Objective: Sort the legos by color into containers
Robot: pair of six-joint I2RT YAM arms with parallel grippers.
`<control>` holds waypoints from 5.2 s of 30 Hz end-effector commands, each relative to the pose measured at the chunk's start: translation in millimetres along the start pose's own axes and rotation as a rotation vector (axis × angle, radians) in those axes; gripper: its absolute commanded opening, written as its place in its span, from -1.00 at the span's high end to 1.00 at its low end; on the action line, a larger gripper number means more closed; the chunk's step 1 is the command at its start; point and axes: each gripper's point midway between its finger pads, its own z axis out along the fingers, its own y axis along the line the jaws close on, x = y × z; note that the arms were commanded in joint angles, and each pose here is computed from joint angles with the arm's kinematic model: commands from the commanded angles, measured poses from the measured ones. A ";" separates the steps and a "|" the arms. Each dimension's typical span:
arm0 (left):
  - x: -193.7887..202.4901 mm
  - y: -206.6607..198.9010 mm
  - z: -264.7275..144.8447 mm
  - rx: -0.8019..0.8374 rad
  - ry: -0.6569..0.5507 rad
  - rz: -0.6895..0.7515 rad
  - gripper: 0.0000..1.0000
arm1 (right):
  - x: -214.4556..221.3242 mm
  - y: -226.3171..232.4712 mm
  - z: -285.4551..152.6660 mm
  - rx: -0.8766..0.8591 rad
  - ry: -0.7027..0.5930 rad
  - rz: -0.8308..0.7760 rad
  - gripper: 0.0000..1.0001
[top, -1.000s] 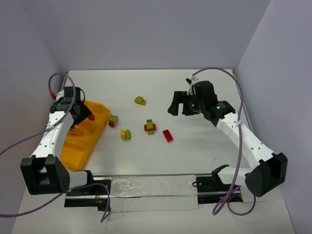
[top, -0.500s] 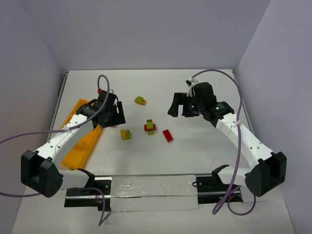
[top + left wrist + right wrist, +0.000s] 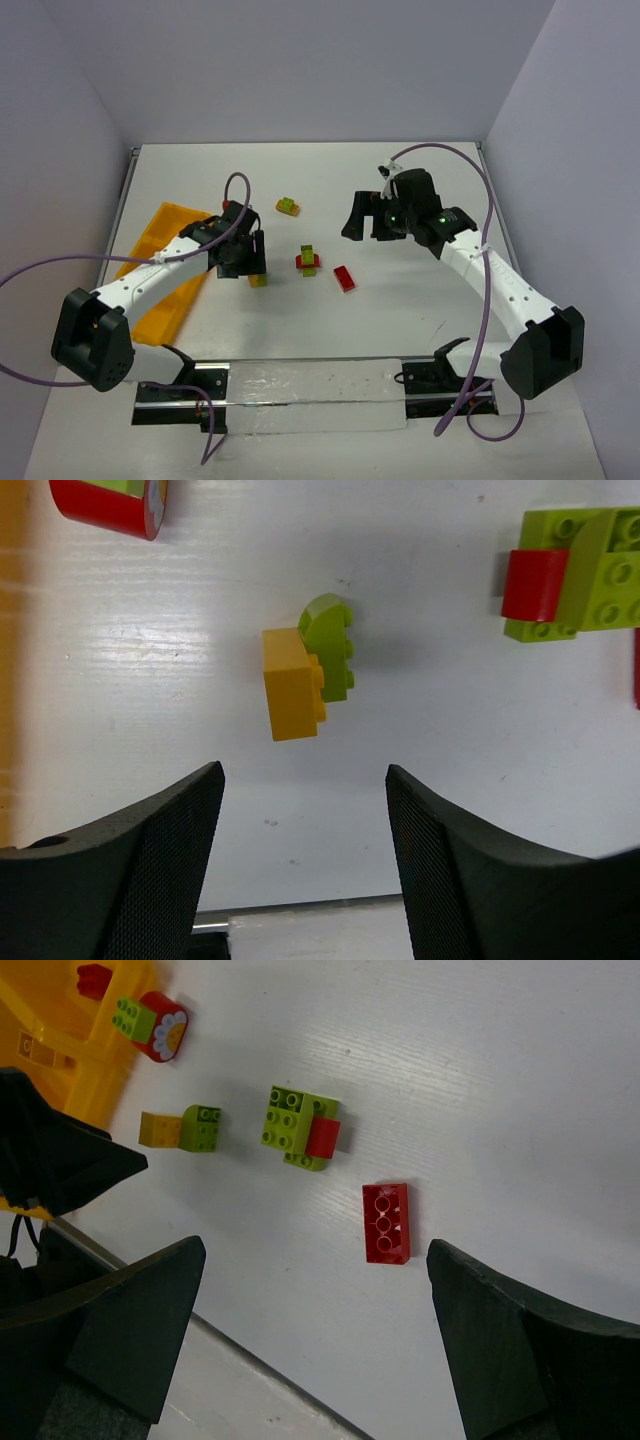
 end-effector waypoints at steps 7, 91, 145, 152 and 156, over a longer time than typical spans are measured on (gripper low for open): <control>-7.5 -8.0 32.6 0.007 -0.024 0.043 -0.20 | -13.1 8.3 -1.0 -0.031 -0.032 -0.002 -0.99; -80.5 -128.6 -93.1 0.660 -0.161 -0.022 1.00 | -6.3 111.3 55.4 -0.449 0.084 0.212 -0.35; -55.4 203.2 -49.3 -0.480 -0.203 -0.765 0.94 | -11.7 13.7 25.7 -0.140 -0.049 0.215 1.00; -51.8 214.1 -37.7 -0.533 -0.171 -0.763 -0.32 | -9.1 11.2 25.7 -0.136 -0.045 0.225 1.00; -52.3 212.3 -39.4 -0.515 -0.184 -0.763 -0.92 | -9.0 11.3 25.3 -0.135 -0.043 0.227 1.00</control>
